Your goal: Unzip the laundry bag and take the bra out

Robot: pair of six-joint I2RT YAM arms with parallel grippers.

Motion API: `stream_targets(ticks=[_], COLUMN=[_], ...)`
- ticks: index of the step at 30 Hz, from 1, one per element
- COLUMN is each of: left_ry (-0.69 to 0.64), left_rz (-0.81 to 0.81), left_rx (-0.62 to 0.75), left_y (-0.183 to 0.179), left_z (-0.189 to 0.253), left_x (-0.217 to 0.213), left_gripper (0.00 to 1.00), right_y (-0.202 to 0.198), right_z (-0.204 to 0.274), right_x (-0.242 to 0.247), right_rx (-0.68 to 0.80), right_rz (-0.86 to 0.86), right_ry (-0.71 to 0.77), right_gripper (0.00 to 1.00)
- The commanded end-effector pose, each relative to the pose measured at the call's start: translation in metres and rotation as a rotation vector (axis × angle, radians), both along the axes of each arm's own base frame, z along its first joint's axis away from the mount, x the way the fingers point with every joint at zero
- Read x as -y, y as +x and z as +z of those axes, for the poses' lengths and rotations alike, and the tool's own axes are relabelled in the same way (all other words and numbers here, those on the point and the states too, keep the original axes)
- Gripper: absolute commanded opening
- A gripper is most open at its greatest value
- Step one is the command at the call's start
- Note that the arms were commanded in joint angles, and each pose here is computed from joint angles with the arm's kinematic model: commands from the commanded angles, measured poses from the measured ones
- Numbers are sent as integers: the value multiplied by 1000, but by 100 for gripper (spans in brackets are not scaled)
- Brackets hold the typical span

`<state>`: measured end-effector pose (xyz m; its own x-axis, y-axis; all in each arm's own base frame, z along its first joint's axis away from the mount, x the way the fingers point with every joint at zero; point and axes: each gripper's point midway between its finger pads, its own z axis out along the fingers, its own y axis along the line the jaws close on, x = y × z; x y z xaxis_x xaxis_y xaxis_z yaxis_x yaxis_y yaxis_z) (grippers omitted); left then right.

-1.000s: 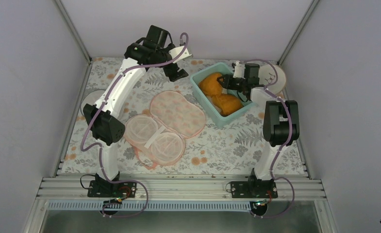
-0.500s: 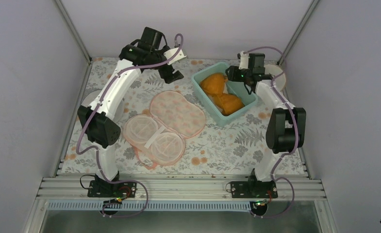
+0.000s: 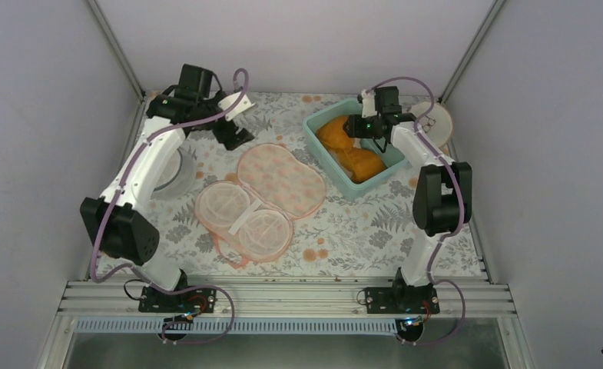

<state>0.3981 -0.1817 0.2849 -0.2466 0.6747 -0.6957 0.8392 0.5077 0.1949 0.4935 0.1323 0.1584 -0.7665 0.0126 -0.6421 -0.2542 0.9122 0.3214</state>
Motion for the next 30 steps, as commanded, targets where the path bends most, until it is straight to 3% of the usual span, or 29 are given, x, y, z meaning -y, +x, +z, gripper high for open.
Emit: stream_targets(ticks=[1, 7, 13, 16, 20, 30], left_ry=[23, 53, 98, 169, 239, 297], left_rz=[60, 142, 202, 237, 266, 328], left_rx=[-32, -93, -140, -165, -210, -329], left_y=[-20, -53, -86, -103, -125, -154], left_z=[-20, -49, -79, -108, -139, -201], left_x=[-34, -68, -86, -101, -116, -152], left_gripper=[96, 96, 96, 96, 95, 95], right_y=[-8, -59, -141, -168, -171, -111], right_z=[33, 112, 63, 20, -30, -80], right_x=[-19, -76, -142, -153, -160, -186], right_rx=[46, 254, 78, -29, -131, -132], right_rz=[8, 110, 256, 264, 278, 316], right_ry=[-77, -165, -92, -111, -197, -387], right_gripper=[49, 56, 59, 73, 72, 75])
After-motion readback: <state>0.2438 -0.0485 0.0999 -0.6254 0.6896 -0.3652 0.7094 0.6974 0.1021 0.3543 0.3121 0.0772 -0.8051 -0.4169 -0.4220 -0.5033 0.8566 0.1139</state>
